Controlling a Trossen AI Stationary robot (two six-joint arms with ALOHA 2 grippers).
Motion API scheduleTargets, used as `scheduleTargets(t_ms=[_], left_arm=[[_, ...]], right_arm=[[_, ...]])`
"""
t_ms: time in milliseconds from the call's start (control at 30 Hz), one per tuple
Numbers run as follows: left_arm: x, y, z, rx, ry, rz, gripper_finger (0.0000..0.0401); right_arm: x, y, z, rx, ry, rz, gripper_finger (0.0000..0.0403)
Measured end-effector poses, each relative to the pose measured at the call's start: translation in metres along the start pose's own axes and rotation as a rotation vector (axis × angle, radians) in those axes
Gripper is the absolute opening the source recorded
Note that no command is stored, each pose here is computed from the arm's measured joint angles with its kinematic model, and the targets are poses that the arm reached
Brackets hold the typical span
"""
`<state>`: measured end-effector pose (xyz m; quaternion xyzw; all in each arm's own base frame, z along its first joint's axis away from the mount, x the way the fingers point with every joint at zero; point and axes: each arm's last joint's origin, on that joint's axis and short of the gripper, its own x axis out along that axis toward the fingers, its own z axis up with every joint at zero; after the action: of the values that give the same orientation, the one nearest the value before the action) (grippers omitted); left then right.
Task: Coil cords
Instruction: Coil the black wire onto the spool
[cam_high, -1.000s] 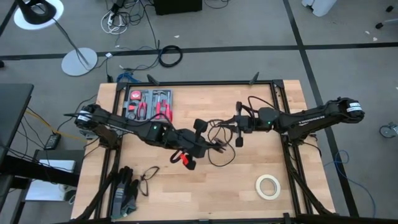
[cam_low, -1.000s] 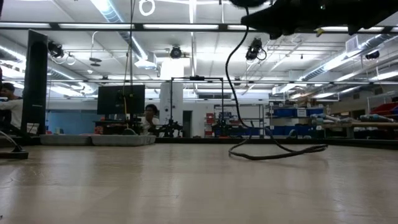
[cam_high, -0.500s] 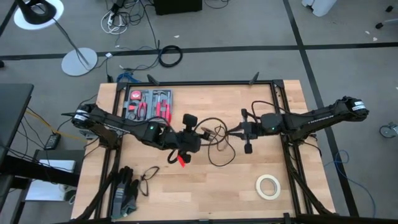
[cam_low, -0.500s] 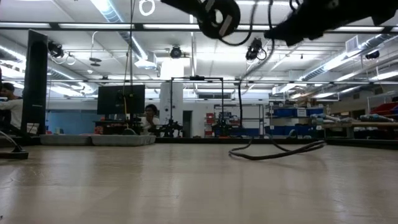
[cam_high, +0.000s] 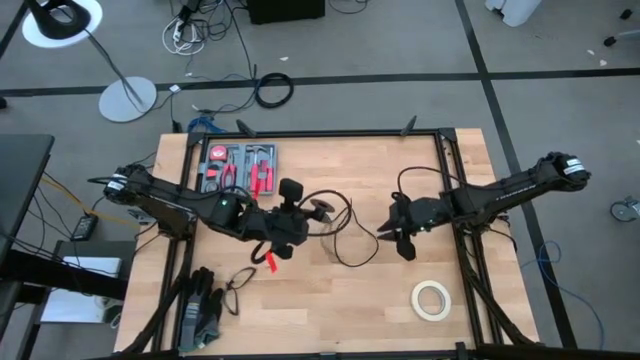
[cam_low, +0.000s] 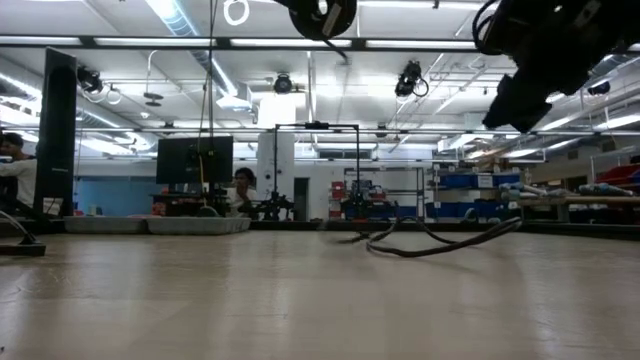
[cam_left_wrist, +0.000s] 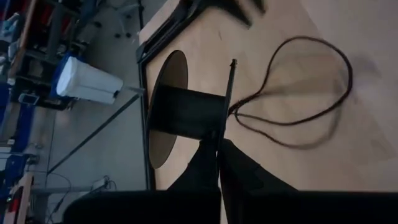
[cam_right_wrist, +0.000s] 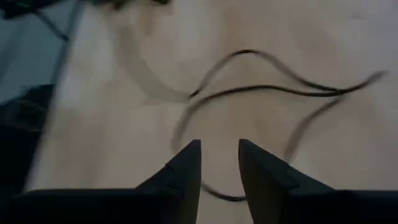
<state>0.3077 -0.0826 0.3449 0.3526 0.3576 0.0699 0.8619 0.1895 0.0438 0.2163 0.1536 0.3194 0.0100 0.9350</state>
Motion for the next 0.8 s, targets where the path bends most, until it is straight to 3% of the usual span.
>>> scheduleTargets(t_ms=[100, 233, 400, 600, 800], left_arm=[[0.000, -0.001, 0.000, -0.014, -0.003, -0.013, 0.0000], [0.000, -0.002, 0.000, -0.019, -0.020, -0.055, 0.0000], [0.001, -0.001, 0.001, -0.028, -0.049, -0.116, 0.0000], [0.017, 0.010, -0.002, -0.052, -0.057, -0.130, 0.0000], [0.022, 0.013, -0.006, 0.046, -0.123, -0.298, 0.0000]], right_arm=[[-0.001, 0.008, 0.007, -0.045, -0.092, 0.041, 0.0108], [-0.006, 0.016, 0.028, -0.178, -0.358, 0.010, 0.0102], [-0.008, 0.021, 0.050, -0.237, -0.605, 0.008, 0.0098], [0.007, 0.010, 0.055, -0.241, -0.621, -0.087, 0.0098], [0.004, -0.003, 0.062, -0.180, -0.632, -0.050, 0.0098]])
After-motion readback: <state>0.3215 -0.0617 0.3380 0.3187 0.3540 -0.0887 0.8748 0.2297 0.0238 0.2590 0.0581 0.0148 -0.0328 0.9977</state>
